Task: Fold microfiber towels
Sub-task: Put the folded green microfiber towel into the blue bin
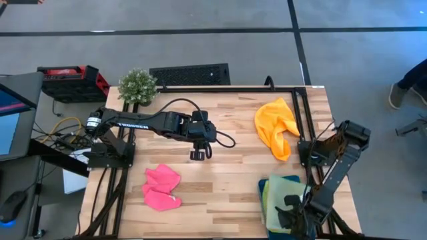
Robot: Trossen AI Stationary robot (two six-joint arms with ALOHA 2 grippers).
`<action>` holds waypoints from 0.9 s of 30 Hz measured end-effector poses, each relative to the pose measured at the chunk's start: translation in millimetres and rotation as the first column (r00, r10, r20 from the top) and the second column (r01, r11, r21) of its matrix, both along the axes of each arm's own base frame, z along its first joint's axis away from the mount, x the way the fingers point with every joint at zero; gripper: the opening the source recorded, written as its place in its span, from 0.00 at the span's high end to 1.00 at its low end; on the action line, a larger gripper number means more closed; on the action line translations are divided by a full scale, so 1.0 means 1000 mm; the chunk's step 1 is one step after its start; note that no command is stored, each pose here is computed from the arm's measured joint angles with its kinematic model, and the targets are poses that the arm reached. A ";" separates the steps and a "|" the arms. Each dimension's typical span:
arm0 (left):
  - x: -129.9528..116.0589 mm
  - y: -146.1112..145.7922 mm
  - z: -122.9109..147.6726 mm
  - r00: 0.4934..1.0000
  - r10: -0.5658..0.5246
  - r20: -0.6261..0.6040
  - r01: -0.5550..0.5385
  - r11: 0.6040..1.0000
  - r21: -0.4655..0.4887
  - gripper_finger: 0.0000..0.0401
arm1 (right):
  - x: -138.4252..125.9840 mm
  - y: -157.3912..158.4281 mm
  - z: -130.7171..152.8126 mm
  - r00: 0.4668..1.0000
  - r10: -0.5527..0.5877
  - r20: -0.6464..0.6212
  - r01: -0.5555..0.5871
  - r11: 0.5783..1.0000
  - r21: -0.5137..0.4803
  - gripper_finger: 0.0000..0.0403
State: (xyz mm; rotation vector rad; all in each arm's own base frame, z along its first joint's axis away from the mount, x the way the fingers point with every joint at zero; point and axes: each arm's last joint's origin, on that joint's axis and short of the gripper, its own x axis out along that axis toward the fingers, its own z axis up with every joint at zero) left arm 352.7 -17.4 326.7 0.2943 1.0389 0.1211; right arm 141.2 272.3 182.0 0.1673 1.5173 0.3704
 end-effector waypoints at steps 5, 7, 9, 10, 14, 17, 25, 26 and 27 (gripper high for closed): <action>0.001 0.000 0.000 1.000 -0.004 0.006 0.004 1.000 -0.020 0.68 | -0.004 0.005 -0.005 1.000 0.024 -0.018 -0.024 1.000 0.001 0.96; 0.001 -0.002 0.000 0.999 -0.054 0.005 0.054 0.996 -0.067 0.68 | -0.004 0.004 -0.005 1.000 0.024 -0.019 -0.024 1.000 -0.001 0.95; 0.003 -0.005 0.001 0.991 -0.128 0.026 0.130 0.982 -0.137 0.68 | -0.002 0.004 -0.005 1.000 0.018 -0.019 -0.018 1.000 -0.001 0.95; 0.004 -0.007 0.001 0.986 -0.163 0.040 0.167 0.972 -0.165 0.68 | -0.002 0.003 -0.005 1.000 0.015 -0.019 -0.015 1.000 -0.001 0.95; 0.006 -0.010 0.003 0.971 -0.226 0.078 0.237 0.949 -0.209 0.68 | -0.001 0.002 -0.005 1.000 0.007 -0.026 -0.007 1.000 -0.011 0.95; 0.006 -0.009 0.003 0.974 -0.213 0.077 0.225 0.952 -0.206 0.68 | -0.002 0.001 -0.005 0.999 -0.010 -0.035 0.009 1.000 -0.020 0.95; 0.006 -0.009 0.003 0.975 -0.209 0.075 0.220 0.954 -0.202 0.68 | -0.001 0.001 -0.005 0.999 -0.015 -0.036 0.015 1.000 -0.020 0.94; 0.006 -0.009 0.003 0.975 -0.209 0.075 0.220 0.954 -0.202 0.68 | -0.001 0.001 -0.005 0.999 -0.017 -0.037 0.016 1.000 -0.020 0.93; 0.006 -0.009 0.003 0.975 -0.209 0.075 0.220 0.954 -0.202 0.68 | -0.001 0.001 -0.005 0.999 -0.023 -0.038 0.023 1.000 -0.021 0.91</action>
